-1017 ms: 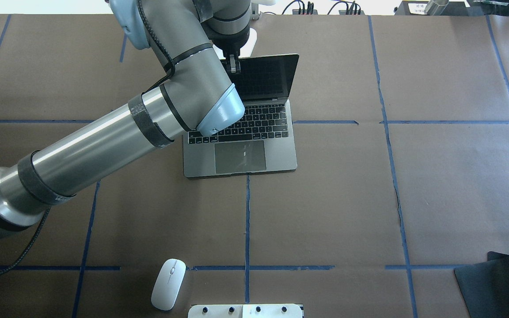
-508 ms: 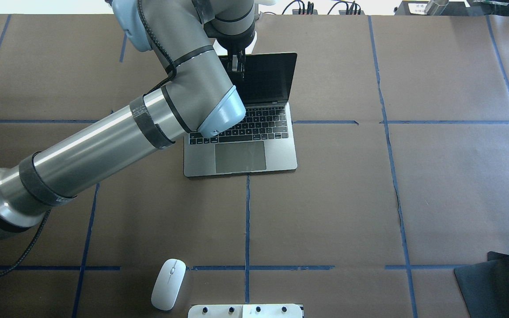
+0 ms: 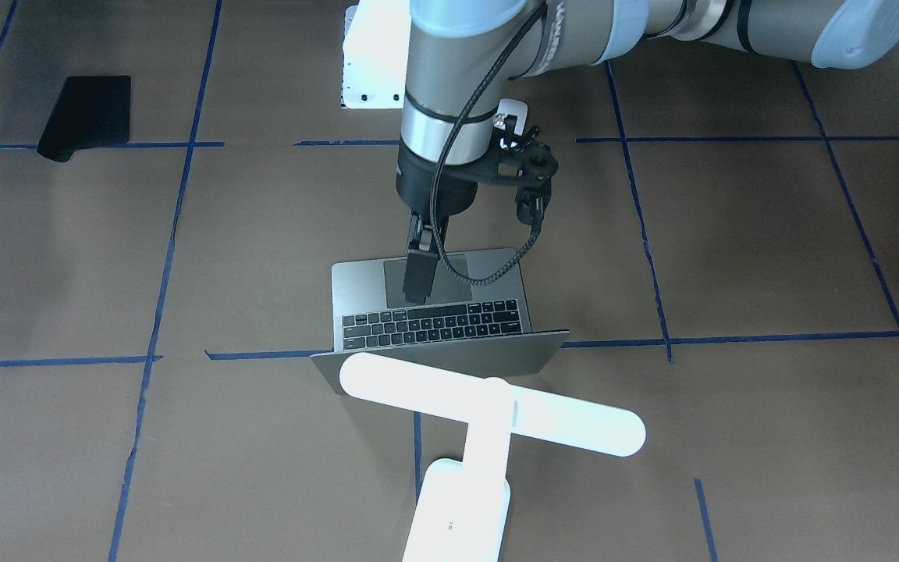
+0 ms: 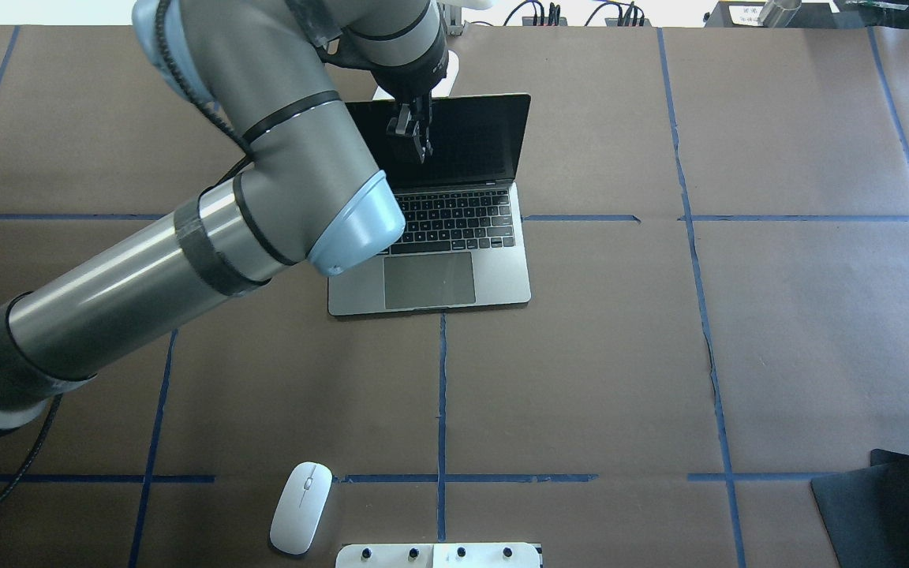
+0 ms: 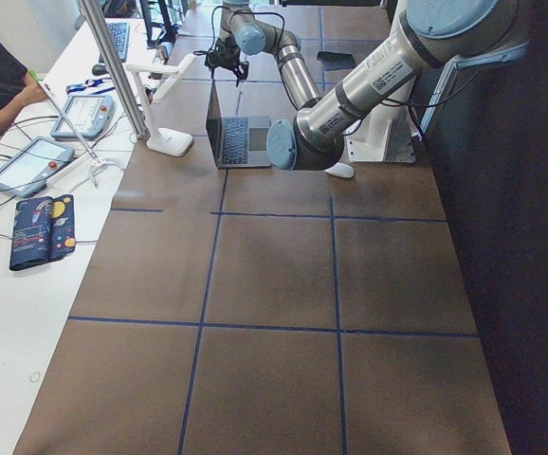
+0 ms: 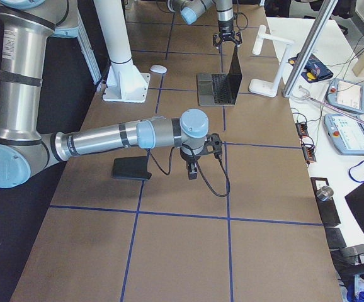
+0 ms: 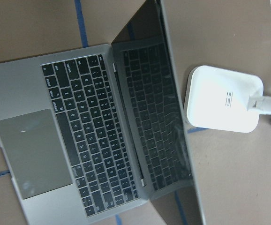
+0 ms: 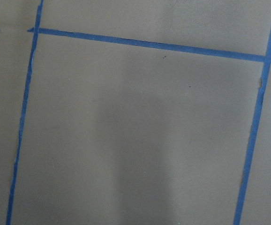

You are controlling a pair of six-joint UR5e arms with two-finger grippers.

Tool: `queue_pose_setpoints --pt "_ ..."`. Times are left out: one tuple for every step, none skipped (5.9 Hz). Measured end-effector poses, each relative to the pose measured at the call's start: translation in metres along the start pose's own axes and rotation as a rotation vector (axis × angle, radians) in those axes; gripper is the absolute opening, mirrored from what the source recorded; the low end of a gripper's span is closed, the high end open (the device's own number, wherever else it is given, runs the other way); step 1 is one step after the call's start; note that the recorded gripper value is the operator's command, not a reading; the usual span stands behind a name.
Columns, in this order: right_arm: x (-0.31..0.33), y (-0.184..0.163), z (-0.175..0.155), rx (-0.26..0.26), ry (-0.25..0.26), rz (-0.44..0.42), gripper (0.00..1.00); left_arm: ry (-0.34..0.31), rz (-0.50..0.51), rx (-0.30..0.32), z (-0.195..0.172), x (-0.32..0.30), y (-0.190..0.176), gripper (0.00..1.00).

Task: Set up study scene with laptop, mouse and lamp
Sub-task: 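Set the laptop down in front of the lamp and release with left gripper, then move left gripper toward the white mouse while right gripper grasps black mouse pad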

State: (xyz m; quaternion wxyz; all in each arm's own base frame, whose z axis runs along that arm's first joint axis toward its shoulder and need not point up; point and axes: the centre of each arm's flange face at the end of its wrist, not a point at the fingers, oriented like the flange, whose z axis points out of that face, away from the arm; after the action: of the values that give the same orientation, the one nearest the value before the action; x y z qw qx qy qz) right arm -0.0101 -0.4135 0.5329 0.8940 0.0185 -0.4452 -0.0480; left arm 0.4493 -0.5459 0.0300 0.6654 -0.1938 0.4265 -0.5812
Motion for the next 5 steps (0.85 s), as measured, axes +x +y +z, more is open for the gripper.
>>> queue_pose_setpoints --pt "-0.013 0.015 0.013 0.025 -0.010 0.109 1.00 -0.016 0.083 -0.023 -0.006 -0.034 -0.005 1.00" --pt "-0.019 0.050 0.035 0.070 -0.031 0.192 1.00 -0.028 0.170 -0.049 -0.009 -0.076 -0.016 1.00" --pt "-0.027 0.084 0.054 0.085 -0.052 0.230 1.00 -0.041 0.240 -0.056 -0.003 -0.118 -0.024 1.00" --pt "-0.035 0.107 0.070 0.072 -0.066 0.249 1.00 -0.050 0.297 -0.035 0.014 -0.162 -0.024 1.00" --pt "-0.041 0.123 0.084 0.050 -0.072 0.270 1.00 -0.063 0.347 -0.017 0.030 -0.200 -0.019 1.00"
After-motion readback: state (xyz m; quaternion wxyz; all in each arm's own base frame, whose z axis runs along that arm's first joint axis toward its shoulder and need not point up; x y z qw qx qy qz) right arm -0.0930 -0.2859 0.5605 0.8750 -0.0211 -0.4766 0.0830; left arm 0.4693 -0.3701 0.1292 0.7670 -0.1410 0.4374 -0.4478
